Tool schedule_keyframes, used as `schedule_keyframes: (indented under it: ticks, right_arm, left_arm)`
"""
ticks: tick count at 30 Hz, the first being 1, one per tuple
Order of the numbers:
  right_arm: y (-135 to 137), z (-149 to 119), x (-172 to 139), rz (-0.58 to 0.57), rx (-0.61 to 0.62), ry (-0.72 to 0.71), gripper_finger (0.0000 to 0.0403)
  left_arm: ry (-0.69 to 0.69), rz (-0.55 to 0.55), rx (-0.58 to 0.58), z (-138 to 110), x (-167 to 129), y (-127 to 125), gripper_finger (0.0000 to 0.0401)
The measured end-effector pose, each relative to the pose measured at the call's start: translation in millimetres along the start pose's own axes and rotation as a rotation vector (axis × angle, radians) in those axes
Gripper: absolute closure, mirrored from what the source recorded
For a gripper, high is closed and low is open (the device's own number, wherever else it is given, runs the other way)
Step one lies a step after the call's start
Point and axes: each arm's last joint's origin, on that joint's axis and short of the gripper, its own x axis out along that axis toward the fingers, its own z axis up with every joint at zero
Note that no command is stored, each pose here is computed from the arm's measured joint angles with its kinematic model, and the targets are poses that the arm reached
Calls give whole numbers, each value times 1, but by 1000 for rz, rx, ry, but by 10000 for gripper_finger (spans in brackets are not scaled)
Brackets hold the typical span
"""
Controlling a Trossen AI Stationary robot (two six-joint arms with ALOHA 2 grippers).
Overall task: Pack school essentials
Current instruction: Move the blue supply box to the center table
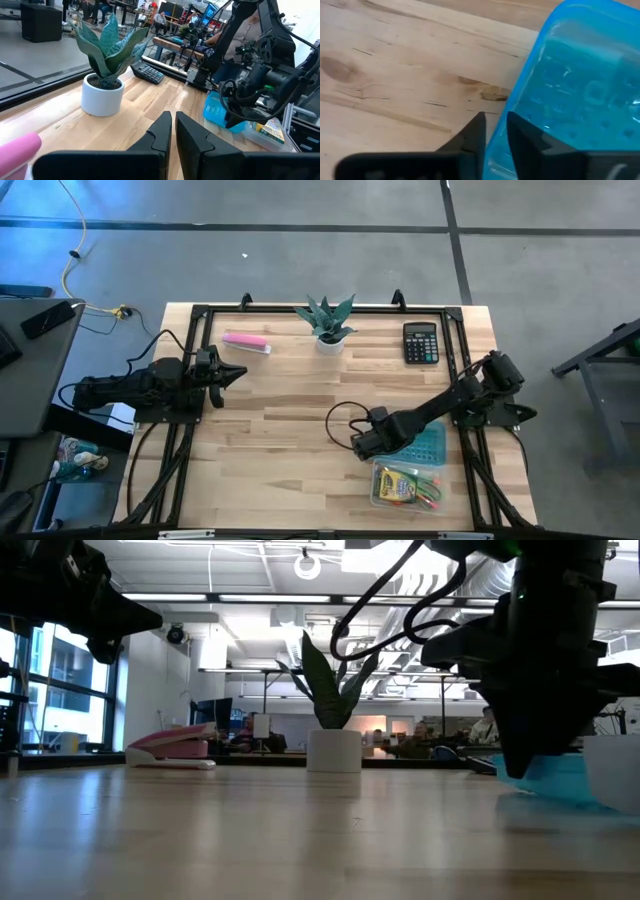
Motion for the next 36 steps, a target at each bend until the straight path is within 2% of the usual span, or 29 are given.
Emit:
schedule_keyframes:
  ticks: [5,9,20,36]
  right_arm:
    - [2,-1,0,24,8,14,377]
    - [6,1,0,56,13,19,398]
    - [20,27,2,168,127,17,399]
    - [43,60,6,382,310,-79,400]
  left_arm:
    - [0,0,0,0,0,0,384]
    - [0,0,0,0,0,0,384]
    - [0,0,-1,0,0,0,384]
    - [-5,-2,-2,1,0,0,384]
